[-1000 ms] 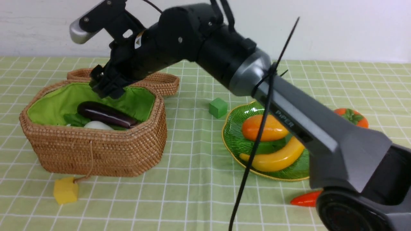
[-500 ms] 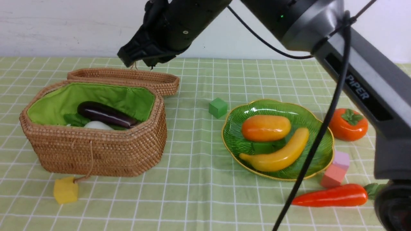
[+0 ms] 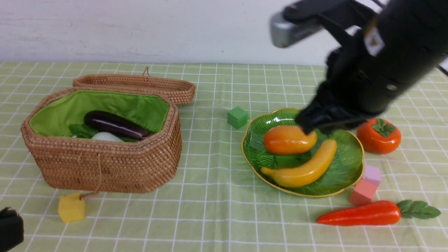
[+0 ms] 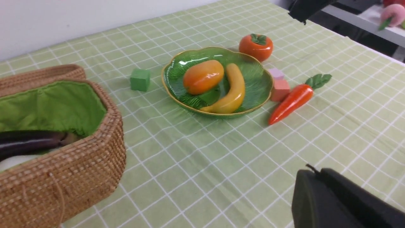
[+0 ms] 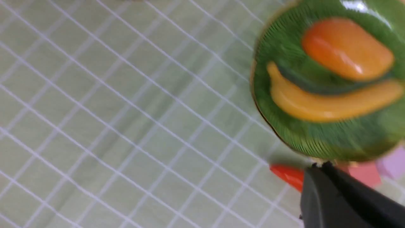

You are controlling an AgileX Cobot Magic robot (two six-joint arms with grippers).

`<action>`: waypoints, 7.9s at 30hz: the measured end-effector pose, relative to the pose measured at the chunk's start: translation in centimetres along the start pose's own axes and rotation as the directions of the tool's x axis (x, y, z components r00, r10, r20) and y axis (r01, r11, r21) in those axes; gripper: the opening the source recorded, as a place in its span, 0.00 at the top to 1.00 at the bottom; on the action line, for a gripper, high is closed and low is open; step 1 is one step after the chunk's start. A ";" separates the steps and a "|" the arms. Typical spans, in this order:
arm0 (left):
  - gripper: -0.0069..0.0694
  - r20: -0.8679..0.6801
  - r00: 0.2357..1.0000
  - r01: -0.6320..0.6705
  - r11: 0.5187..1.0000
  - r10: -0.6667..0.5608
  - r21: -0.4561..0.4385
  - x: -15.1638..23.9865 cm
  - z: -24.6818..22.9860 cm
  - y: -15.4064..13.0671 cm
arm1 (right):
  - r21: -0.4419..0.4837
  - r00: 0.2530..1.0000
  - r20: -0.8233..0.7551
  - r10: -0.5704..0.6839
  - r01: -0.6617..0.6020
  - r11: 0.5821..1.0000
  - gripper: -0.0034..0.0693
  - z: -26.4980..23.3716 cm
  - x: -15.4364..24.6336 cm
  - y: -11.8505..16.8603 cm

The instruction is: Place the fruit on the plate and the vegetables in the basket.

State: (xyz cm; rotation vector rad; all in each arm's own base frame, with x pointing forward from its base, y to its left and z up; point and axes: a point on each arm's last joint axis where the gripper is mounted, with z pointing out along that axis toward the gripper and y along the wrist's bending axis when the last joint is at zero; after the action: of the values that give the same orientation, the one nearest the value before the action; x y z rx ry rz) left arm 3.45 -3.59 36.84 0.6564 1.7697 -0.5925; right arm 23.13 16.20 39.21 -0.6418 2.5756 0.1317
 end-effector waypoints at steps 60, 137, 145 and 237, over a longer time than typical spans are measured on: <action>0.90 -0.048 0.995 -0.086 0.990 0.091 0.108 -0.1 1.5 -0.9 | -0.239 0.660 -0.248 -0.710 0.668 0.705 0.53 22.0 8.9 -10.6; 0.91 -0.031 0.991 -0.131 0.990 0.132 0.047 -2.8 2.8 -0.5 | 0.169 0.936 0.031 0.350 -0.350 0.921 0.92 8.3 -8.6 -15.8; 0.91 -0.042 0.987 -0.151 0.988 0.152 0.037 -3.0 3.8 -0.4 | 0.119 0.643 -0.078 0.762 -0.753 0.647 0.36 15.3 -0.6 -27.9; 0.93 0.281 0.957 0.071 0.997 -0.067 -0.003 3.7 -0.6 0.6 | -0.044 0.921 0.064 0.383 -0.381 0.924 0.97 -3.9 10.2 -9.3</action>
State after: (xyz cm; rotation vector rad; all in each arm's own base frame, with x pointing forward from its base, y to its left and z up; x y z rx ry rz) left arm 2.59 -2.27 33.40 0.4768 1.5333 -0.6862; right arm 17.88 2.93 38.02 -0.1313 2.6028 0.3171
